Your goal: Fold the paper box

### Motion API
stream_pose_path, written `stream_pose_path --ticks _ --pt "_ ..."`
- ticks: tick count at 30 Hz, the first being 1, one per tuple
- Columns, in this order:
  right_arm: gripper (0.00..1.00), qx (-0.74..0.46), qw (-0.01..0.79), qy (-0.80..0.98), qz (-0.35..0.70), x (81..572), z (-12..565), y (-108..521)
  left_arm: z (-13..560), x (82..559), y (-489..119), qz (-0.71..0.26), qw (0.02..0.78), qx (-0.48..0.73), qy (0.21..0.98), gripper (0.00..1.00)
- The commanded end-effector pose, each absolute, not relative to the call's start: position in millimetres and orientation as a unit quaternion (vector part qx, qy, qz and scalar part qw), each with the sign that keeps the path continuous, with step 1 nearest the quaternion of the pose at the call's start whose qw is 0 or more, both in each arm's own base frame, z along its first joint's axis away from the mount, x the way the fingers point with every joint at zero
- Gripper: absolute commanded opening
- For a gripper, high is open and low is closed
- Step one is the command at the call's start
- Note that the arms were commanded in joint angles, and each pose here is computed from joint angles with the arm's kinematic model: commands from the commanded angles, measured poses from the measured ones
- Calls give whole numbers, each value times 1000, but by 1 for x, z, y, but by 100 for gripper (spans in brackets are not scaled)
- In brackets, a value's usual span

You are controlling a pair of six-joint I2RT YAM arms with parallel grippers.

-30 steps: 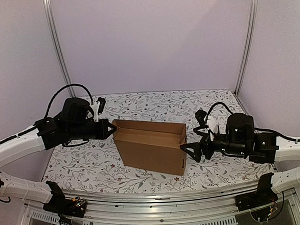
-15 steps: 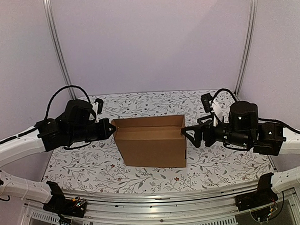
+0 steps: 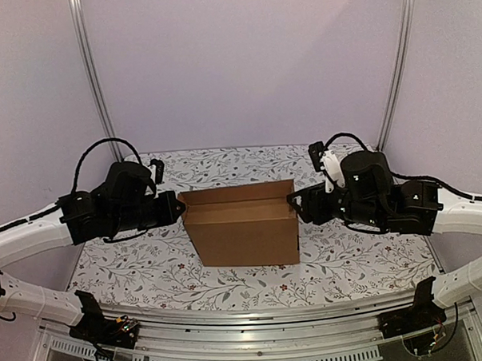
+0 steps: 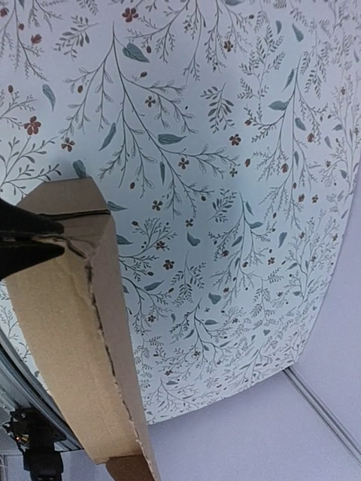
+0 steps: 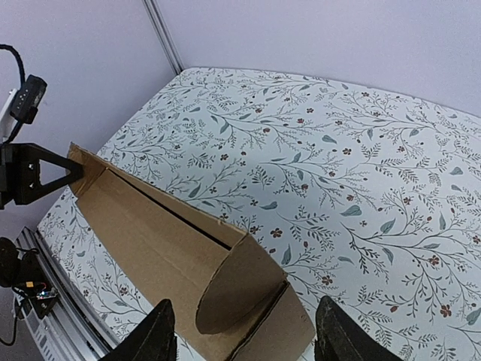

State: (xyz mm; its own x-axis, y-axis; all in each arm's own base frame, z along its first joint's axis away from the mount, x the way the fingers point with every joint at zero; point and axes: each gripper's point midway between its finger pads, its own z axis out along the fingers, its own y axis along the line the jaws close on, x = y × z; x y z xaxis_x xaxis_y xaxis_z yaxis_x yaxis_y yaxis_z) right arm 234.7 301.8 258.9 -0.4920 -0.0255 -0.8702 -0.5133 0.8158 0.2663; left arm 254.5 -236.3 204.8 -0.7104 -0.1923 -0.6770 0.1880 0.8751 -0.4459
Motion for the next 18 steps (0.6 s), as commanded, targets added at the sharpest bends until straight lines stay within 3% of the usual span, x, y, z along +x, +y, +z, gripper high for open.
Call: stream_pose_path --ticks 1,13,18 --pt "60 -160 467 837 235 236 253 303 176 240 -228 -206 340 4 918 0" --pt "45 -168 465 844 209 239 249 307 175 241 -231 -204 340 6 918 0" --pt "34 -171 466 846 193 239 246 304 175 241 -231 -203 342 6 918 0"
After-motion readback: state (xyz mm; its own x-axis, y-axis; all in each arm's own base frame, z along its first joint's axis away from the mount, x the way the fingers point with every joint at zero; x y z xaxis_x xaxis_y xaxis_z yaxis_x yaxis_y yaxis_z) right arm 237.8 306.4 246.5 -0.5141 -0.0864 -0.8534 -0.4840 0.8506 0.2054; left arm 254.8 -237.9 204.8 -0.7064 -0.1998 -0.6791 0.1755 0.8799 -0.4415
